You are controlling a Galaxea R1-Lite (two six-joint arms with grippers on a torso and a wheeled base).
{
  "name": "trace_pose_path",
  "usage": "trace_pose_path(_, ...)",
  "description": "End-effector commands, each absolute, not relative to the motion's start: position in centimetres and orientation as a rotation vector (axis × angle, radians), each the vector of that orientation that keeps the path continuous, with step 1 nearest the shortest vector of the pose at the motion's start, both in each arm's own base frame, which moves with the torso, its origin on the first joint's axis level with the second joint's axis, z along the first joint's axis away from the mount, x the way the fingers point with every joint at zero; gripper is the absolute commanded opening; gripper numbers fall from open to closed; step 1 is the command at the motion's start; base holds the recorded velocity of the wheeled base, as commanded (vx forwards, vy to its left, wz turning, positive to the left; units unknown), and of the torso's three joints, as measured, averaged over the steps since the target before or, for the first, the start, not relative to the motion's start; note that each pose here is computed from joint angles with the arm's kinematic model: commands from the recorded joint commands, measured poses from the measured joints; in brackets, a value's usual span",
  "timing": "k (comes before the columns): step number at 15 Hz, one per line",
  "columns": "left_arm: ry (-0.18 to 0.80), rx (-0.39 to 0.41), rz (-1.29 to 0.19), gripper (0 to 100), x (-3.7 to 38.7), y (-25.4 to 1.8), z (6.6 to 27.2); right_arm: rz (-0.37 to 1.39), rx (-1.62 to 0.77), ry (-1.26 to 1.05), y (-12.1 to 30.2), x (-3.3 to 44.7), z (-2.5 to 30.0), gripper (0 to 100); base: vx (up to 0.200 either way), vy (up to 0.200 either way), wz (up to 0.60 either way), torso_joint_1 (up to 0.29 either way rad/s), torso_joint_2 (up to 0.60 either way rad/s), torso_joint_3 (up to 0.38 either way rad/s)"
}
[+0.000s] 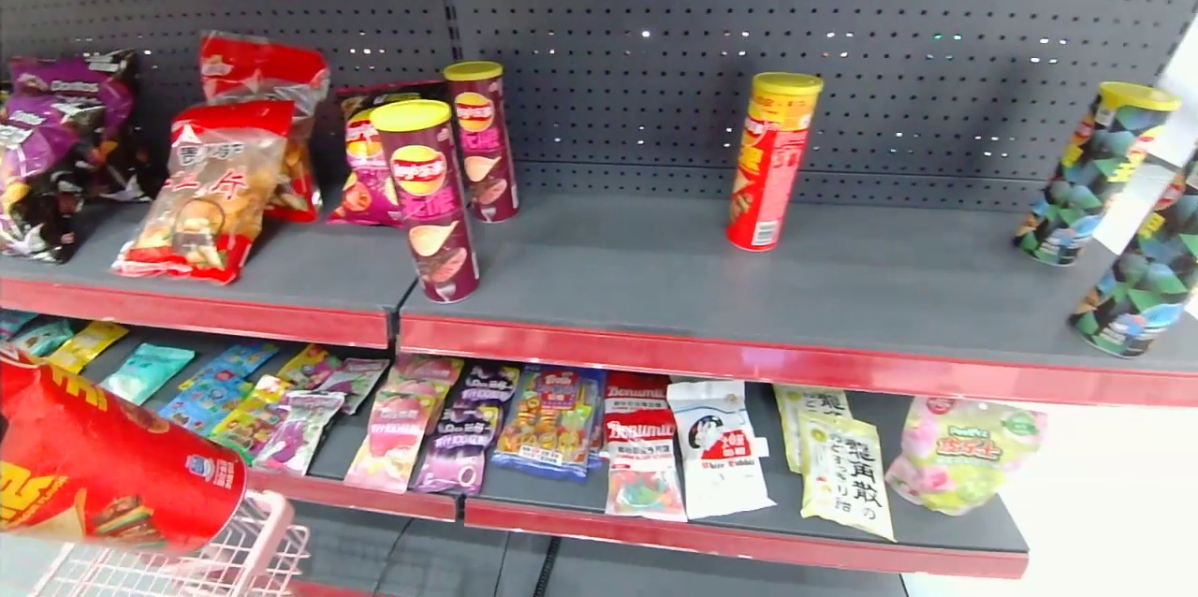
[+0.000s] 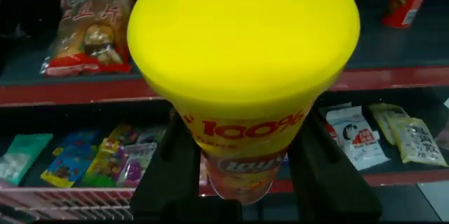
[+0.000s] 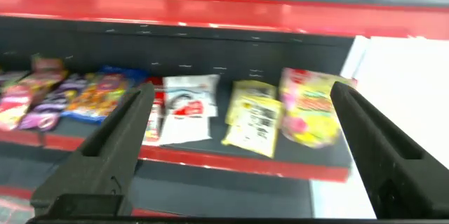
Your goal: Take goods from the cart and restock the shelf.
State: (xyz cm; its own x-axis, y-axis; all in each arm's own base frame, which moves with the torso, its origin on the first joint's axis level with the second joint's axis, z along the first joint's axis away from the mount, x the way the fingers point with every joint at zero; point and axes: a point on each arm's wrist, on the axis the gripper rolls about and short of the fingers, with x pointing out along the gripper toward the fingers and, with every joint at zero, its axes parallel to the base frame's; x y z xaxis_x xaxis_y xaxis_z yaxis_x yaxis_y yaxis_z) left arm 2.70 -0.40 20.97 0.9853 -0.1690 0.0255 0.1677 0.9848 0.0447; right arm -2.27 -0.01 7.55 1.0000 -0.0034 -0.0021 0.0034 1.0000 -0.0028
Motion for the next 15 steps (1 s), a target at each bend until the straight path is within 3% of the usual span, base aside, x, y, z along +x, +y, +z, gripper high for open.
trace_pose_path(1,-0.038,0.046,-0.169,0,2.7,-0.4,21.2,-0.003,-0.003,0.003,0.0,-2.3,7.6,100,0.0,0.0,-0.6,0.007,0.0,-0.002)
trace_pose_path(6,-0.067,0.116,-0.171,0,2.0,-0.4,21.0,-0.002,-0.005,0.003,0.0,-2.3,7.6,100,0.0,0.0,0.0,0.0,0.0,0.0)
trace_pose_path(12,-0.058,0.126,-0.172,0,2.0,-0.4,20.9,-0.002,-0.006,0.003,0.0,-2.3,7.6,100,0.2,0.0,0.0,-0.001,0.0,0.002)
trace_pose_path(15,-0.105,0.146,-0.266,0,1.2,-0.6,21.1,-0.002,-0.008,0.003,0.0,-2.3,7.6,100,0.0,0.0,0.0,0.0,0.0,0.0)
